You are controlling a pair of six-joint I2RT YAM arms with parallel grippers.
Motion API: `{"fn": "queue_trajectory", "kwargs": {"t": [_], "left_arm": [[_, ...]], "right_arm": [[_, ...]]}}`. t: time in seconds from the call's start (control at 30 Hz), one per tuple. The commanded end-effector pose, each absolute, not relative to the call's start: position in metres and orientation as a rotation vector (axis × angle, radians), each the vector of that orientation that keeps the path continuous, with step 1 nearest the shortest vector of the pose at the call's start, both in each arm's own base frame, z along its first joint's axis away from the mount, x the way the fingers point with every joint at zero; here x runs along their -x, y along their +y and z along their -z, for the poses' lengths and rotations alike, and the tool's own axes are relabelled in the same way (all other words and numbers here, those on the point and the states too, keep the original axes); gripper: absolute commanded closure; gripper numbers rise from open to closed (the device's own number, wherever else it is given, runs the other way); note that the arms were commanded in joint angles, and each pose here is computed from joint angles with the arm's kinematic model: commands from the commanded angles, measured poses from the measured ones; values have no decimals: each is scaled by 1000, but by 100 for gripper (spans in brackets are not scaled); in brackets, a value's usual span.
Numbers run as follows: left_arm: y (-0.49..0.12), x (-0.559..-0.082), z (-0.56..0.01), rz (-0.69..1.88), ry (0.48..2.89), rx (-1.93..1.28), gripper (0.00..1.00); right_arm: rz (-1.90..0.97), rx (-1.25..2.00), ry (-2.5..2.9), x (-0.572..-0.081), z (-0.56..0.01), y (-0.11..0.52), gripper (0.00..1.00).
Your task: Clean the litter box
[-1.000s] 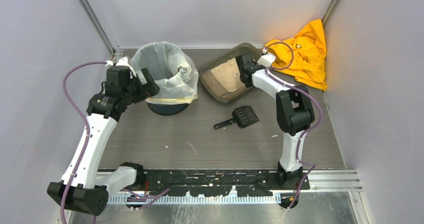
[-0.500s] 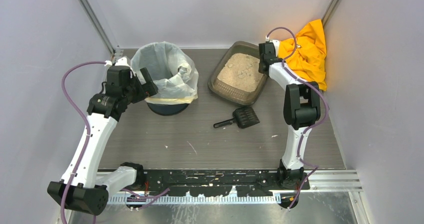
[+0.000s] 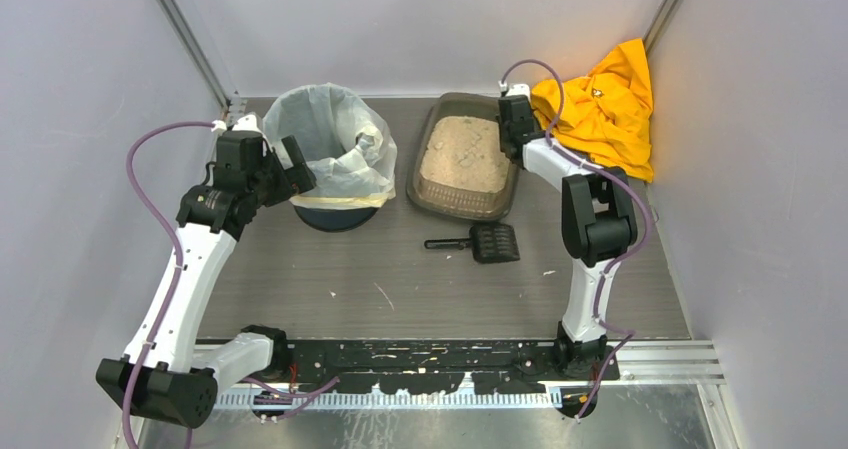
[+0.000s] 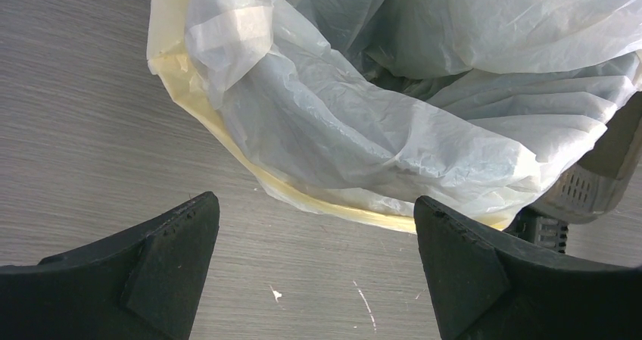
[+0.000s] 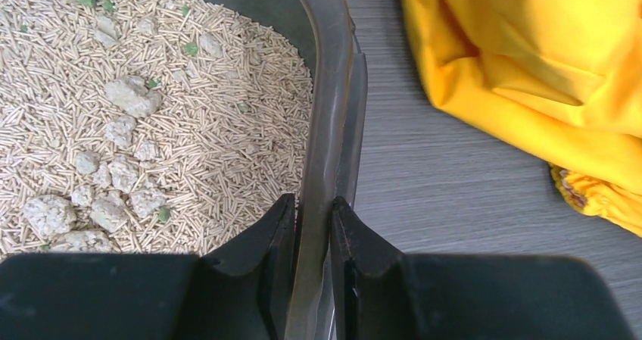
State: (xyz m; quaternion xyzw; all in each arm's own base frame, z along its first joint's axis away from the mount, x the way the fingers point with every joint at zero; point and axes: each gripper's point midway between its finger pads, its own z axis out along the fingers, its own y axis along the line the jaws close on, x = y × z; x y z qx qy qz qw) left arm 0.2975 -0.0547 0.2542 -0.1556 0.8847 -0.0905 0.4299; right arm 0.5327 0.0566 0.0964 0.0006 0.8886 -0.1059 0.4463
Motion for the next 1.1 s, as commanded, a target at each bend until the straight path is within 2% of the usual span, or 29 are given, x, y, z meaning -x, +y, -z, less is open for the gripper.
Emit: {"fn": "queue_trajectory", "kwargs": {"t": [0.0,0.4,0.47,0.5,0.53,0.57,0.6,0.67,0.73,0.93,1.07], "left_arm": [[-52,-303,-270,223,2146,375,0],[-53,-303,-272,233,2141,372,0],[-53,-303,-272,236,2142,372,0],[-53,-303,-272,237,2143,372,0],[-54,-303,-272,239,2144,370,0],[-54,-303,-271,241,2146,369,0],[-54,-303,-271,242,2146,368,0],[-55,-303,-271,246,2146,365,0],[-55,-303,-272,249,2144,367,0],[-55,-300,-269,247,2172,389,0],[-62,-298,-282,308,2139,370,0]], "right_arm": [[80,302,2335,-484,-69,127,99],[97,373,2354,-459,-68,133,99],[118,333,2343,-461,-72,130,86],[119,319,2334,-461,-74,129,72],[117,299,2315,-463,-79,129,45],[107,290,2297,-464,-84,129,25],[96,285,2278,-464,-89,131,18],[85,256,2231,-466,-103,131,9],[70,230,2166,-469,-120,134,6],[71,167,1978,-456,-174,148,4],[-34,166,1949,-432,-195,158,3]]}}
